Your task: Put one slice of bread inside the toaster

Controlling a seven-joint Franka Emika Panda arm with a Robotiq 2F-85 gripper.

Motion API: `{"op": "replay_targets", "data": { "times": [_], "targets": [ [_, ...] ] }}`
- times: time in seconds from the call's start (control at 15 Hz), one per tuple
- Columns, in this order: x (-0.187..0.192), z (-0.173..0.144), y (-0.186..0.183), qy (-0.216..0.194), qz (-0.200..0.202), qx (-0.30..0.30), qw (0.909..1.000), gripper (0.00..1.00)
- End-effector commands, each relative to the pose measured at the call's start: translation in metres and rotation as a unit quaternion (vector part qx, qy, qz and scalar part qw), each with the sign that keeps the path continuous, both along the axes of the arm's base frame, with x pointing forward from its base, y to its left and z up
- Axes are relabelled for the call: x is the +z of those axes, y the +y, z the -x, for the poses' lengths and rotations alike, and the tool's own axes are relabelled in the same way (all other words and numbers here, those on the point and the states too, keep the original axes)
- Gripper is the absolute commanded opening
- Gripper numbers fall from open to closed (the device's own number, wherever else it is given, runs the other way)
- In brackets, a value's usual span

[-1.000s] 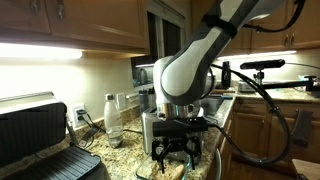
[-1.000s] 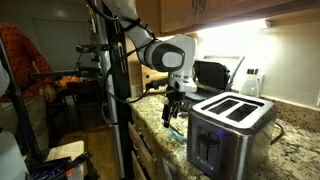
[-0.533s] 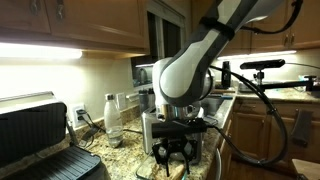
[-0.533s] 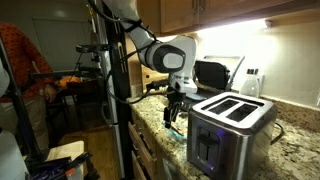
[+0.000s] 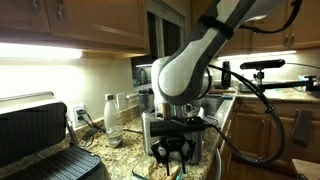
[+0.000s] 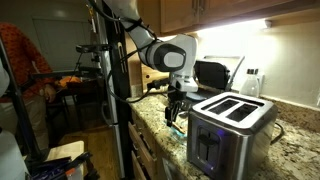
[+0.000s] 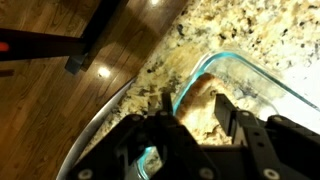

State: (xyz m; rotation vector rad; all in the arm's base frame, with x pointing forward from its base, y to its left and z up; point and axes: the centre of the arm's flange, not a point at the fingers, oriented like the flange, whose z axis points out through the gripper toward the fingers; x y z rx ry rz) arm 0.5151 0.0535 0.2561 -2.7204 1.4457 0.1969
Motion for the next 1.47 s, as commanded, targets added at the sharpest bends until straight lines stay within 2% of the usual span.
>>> {"op": "replay_targets", "data": {
  "times": [0.0, 0.13, 0.2, 0.27, 0.33, 0.53, 1.0, 1.27, 1.33, 1.4],
  "targets": [
    [-0.002, -0.001, 0.000, 0.006, -0.001, 0.002, 1.0000, 0.57],
    [-0.001, -0.002, 0.000, 0.007, 0.000, 0.003, 1.0000, 0.43],
    [-0.001, -0.003, 0.000, 0.008, 0.001, 0.003, 1.0000, 0.34],
    [0.000, -0.003, 0.000, 0.008, 0.001, 0.003, 1.0000, 0.18],
    [0.001, -0.004, -0.001, 0.007, 0.001, 0.003, 1.0000, 0.12],
    [0.003, -0.007, -0.001, 0.005, 0.000, 0.003, 1.0000, 0.15],
    [0.009, -0.013, -0.002, 0.001, 0.002, 0.007, 1.0000, 0.13],
    [0.026, -0.023, -0.005, -0.007, 0.010, 0.018, 0.9998, 0.13],
    [0.033, -0.027, -0.006, -0.010, 0.015, 0.023, 0.9996, 0.09],
    [0.038, -0.030, -0.007, -0.012, 0.020, 0.028, 0.9993, 0.10]
  ]
}}
